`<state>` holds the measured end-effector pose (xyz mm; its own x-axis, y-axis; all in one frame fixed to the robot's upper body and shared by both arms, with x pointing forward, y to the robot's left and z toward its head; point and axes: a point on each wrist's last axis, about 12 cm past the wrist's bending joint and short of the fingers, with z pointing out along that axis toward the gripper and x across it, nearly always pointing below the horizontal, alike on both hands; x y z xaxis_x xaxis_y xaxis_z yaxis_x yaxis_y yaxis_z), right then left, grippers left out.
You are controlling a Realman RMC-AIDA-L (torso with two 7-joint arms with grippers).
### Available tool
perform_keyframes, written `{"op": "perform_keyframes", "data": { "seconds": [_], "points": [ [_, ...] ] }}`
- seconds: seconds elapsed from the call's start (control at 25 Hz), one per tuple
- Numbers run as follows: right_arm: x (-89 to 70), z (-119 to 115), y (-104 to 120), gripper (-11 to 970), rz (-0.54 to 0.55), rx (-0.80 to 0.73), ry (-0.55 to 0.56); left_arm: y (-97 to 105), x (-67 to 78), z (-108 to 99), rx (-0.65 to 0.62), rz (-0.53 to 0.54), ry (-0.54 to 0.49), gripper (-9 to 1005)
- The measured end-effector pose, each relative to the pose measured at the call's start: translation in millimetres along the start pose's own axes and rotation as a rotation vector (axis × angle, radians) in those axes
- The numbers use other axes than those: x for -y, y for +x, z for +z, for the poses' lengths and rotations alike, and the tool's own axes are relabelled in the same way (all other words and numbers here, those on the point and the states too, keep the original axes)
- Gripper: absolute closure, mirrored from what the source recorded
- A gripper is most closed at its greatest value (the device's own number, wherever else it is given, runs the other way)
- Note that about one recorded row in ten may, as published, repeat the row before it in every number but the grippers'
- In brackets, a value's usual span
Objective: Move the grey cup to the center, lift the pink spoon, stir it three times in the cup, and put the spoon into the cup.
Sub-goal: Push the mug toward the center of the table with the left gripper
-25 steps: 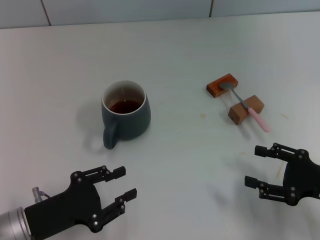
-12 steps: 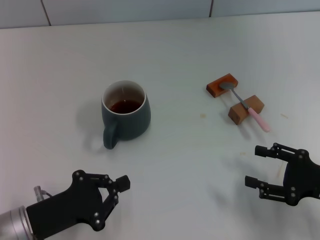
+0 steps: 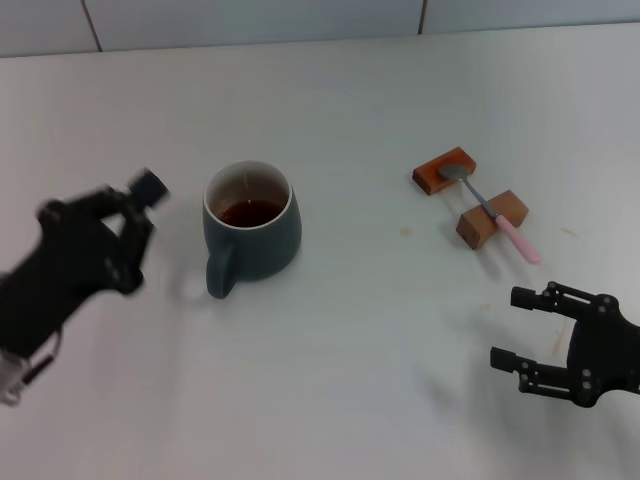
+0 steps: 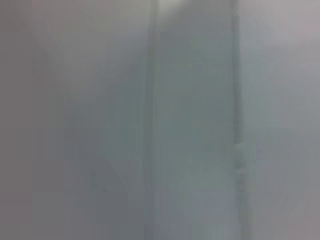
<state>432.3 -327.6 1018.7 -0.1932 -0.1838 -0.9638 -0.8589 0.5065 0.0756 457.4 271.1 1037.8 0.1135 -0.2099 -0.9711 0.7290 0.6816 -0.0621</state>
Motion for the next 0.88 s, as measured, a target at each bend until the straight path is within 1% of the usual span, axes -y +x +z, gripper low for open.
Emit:
{"op": "perform_keyframes", "data": {
  "seconds": [0.12,0.24,0.28,0.32,0.44,0.6,0.76,0.8,0.88],
  "points": [
    [0.1,0,0,186,0.000,0.000,0.001,8,-17.3,2,-0.074,0.158,-0.142,998],
    [0.2,0,0,186,0.000,0.002,0.004,17,-29.2,4,-0.171,0.284,-0.232,998],
    [0.1,0,0,186,0.001,0.002,0.005,23,-34.6,7,-0.238,0.373,-0.272,998],
    [0.1,0,0,186,0.001,0.002,0.005,23,-34.6,7,-0.238,0.373,-0.272,998],
    [-0.3,-1,1,186,0.003,0.003,0.010,31,-34.8,12,-0.307,0.474,-0.280,998],
    [-0.1,-1,0,186,0.003,0.005,0.012,40,-28.4,20,-0.370,0.559,-0.267,998],
    [0.6,-1,0,187,0.001,0.005,0.012,46,-25.4,25,-0.419,0.576,-0.270,998],
    [0.7,-1,0,187,0.001,0.005,0.012,49,-22.8,29,-0.445,0.582,-0.270,998],
    [1.1,0,0,187,0.000,0.006,0.012,50,-21.1,31,-0.452,0.581,-0.270,998]
  ]
}}
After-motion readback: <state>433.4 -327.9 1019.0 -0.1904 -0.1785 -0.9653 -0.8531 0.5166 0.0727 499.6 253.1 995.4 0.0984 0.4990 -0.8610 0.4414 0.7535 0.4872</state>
